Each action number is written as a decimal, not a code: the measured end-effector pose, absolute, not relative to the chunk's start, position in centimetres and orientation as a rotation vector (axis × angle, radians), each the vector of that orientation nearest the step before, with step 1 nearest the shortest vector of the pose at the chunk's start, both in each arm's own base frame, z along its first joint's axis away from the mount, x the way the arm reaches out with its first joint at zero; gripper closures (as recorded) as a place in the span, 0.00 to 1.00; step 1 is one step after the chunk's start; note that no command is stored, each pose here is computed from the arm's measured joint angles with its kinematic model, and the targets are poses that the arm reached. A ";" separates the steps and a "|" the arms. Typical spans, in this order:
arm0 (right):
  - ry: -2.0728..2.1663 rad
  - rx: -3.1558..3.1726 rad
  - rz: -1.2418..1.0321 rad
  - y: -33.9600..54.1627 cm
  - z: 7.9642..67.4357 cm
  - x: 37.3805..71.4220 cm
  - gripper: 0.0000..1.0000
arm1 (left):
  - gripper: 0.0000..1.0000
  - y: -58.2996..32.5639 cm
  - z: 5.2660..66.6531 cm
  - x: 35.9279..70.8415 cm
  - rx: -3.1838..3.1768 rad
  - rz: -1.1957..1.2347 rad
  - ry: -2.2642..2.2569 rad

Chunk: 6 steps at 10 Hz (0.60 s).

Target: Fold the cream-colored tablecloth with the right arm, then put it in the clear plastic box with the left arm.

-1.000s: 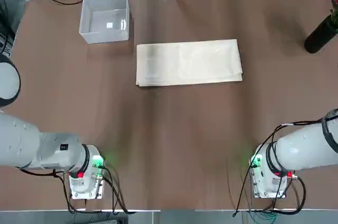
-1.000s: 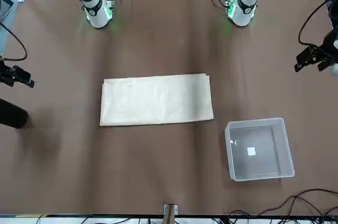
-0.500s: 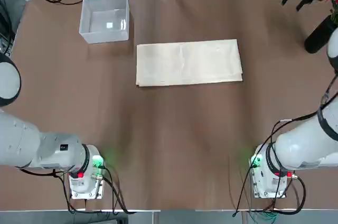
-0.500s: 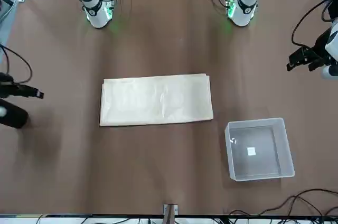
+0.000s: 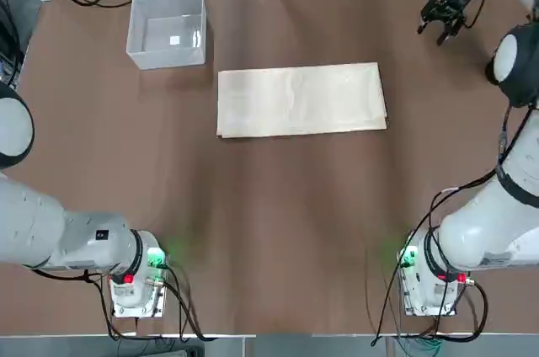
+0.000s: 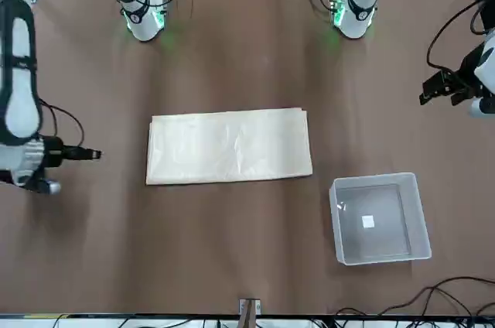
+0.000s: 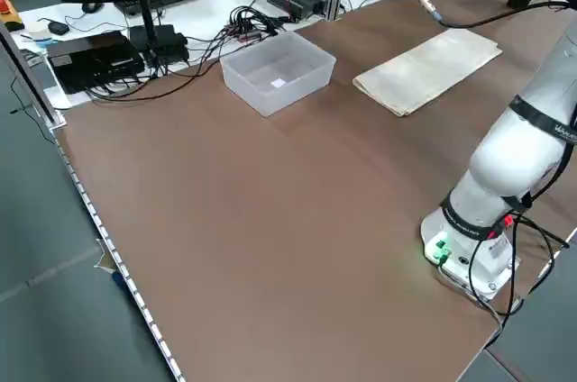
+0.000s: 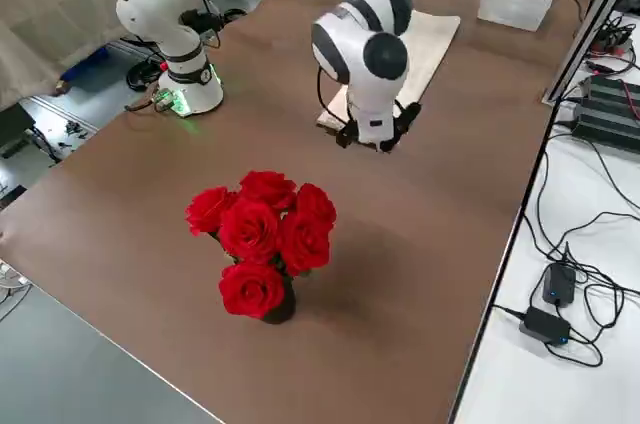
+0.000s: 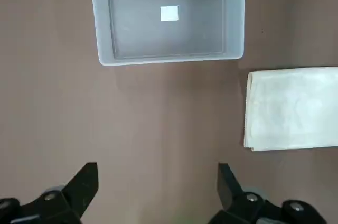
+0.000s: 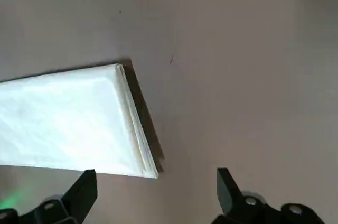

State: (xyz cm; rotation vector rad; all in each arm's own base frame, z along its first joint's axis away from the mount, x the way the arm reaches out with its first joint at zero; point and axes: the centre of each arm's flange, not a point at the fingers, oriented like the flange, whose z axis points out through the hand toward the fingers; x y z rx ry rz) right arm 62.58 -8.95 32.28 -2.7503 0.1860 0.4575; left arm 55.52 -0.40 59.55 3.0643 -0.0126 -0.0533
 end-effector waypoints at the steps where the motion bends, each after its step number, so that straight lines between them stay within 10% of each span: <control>1: 0.169 -2.750 0.493 -7.9 30.9 62.7 0.00 | 0.00 -0.5 59.5 55.5 3.064 -0.053 -0.014; 6: 0.163 -2.703 0.489 -4.7 25.2 63.3 0.00 | 0.00 -0.5 59.5 55.5 3.064 -0.054 -0.016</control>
